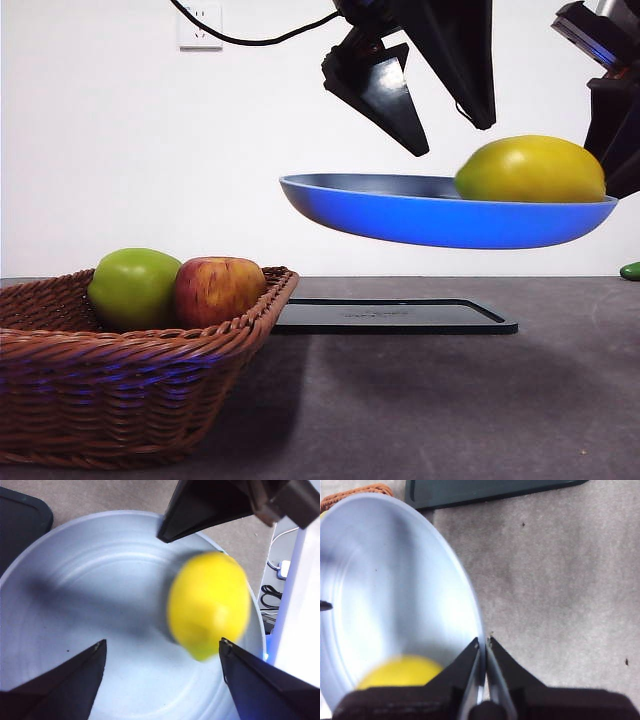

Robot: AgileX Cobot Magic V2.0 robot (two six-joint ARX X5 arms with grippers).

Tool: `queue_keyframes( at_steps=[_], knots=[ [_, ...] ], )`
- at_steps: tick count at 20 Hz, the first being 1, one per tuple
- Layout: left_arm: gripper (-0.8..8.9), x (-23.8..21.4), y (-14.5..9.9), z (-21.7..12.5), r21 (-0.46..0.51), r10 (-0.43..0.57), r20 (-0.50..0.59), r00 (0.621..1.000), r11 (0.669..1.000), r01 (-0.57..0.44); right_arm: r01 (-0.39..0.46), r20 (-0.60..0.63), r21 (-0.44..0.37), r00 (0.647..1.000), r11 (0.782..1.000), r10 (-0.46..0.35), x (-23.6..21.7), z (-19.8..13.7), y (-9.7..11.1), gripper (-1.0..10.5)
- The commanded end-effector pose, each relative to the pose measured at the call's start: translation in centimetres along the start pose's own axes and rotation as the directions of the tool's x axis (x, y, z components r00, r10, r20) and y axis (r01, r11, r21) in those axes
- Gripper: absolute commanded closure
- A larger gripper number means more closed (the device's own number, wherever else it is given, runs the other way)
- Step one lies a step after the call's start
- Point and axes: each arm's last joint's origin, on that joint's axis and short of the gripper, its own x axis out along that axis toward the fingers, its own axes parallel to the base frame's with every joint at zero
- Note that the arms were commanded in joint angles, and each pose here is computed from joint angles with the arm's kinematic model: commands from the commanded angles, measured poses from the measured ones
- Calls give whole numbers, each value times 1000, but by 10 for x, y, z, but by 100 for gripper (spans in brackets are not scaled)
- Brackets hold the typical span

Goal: Take the lemon from the basket,put the lemon in the plate,hand out the plate

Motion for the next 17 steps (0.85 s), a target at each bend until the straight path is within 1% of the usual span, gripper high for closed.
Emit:
queue_keyframes(
  at_steps=[1,4,6,11,12,15,17],
  knots=[
    [425,-27,-4,6,13,19,83,996,1000,-20,-6,15,9,1000,1000,6,0,7,2,943],
    [426,-78,-6,-3,1,57,181,982,998,-58,5,19,46,1000,999,-6,2,24,-1,944],
    [426,-113,-10,-15,-8,78,227,971,997,-79,19,9,71,1000,997,-20,7,43,-5,943],
    [426,-180,-28,-54,-26,104,271,957,995,-100,40,-11,101,999,994,-39,37,103,-19,943],
    [426,-188,-32,-61,-26,105,273,956,995,-101,41,-12,94,999,995,-40,44,114,-21,943],
    [426,-203,-38,-71,-23,109,292,950,994,-107,107,1,84,994,991,-108,69,150,-31,943],
    [426,-204,-39,-74,-27,105,276,955,995,-101,111,7,92,994,990,-112,85,170,-36,943]
  ],
)
